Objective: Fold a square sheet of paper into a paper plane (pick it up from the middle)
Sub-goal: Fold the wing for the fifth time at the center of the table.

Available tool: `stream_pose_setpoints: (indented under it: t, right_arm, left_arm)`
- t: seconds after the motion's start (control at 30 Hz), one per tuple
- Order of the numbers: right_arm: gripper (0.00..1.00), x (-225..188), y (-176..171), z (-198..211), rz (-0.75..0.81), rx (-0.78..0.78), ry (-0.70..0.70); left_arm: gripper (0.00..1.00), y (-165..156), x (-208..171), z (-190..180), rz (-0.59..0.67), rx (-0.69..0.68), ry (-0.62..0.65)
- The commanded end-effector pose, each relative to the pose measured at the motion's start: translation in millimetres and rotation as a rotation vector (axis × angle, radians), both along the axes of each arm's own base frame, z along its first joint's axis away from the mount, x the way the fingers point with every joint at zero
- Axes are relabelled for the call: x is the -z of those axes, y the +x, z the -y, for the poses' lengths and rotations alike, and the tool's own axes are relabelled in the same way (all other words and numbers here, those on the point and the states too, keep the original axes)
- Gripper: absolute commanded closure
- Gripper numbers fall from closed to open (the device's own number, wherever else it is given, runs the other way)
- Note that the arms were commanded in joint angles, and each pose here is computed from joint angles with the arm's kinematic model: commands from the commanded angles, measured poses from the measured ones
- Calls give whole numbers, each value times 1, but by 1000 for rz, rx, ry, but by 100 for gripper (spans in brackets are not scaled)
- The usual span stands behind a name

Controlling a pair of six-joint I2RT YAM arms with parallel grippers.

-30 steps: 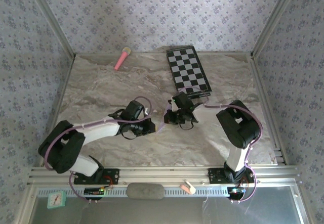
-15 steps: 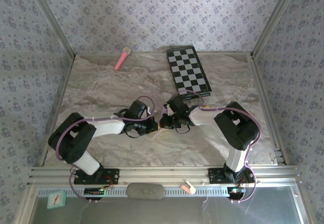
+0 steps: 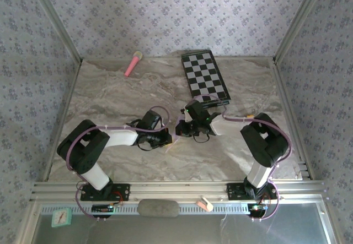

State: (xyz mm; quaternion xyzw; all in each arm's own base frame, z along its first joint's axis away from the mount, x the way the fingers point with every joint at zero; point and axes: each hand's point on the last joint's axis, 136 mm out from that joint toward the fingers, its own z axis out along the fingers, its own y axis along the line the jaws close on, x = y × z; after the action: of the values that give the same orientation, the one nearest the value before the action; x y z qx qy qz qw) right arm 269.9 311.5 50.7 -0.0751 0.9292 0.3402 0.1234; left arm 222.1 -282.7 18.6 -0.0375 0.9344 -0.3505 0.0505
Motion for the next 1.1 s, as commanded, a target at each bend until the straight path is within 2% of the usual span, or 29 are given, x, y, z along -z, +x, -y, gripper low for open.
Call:
stream_pose_setpoints:
  t: [0.0, 0.23, 0.63, 0.9, 1.07]
  right_arm:
    - [90, -4, 11, 14, 56, -6, -51]
    - [86, 5, 25, 18, 59, -28, -48]
    - [86, 21, 33, 14, 22, -46, -45]
    - [87, 36, 31, 20, -13, -32, -94]
    - [87, 48, 29, 29, -39, -14, -165]
  left_arm:
    - [100, -8, 18, -13, -51, -25, 93]
    - [100, -8, 20, -17, -62, -45, 120]
    - [100, -9, 20, -19, -70, -48, 128]
    - [100, -8, 17, -18, -64, -42, 125]
    - [100, 1, -2, -7, -12, -10, 78]
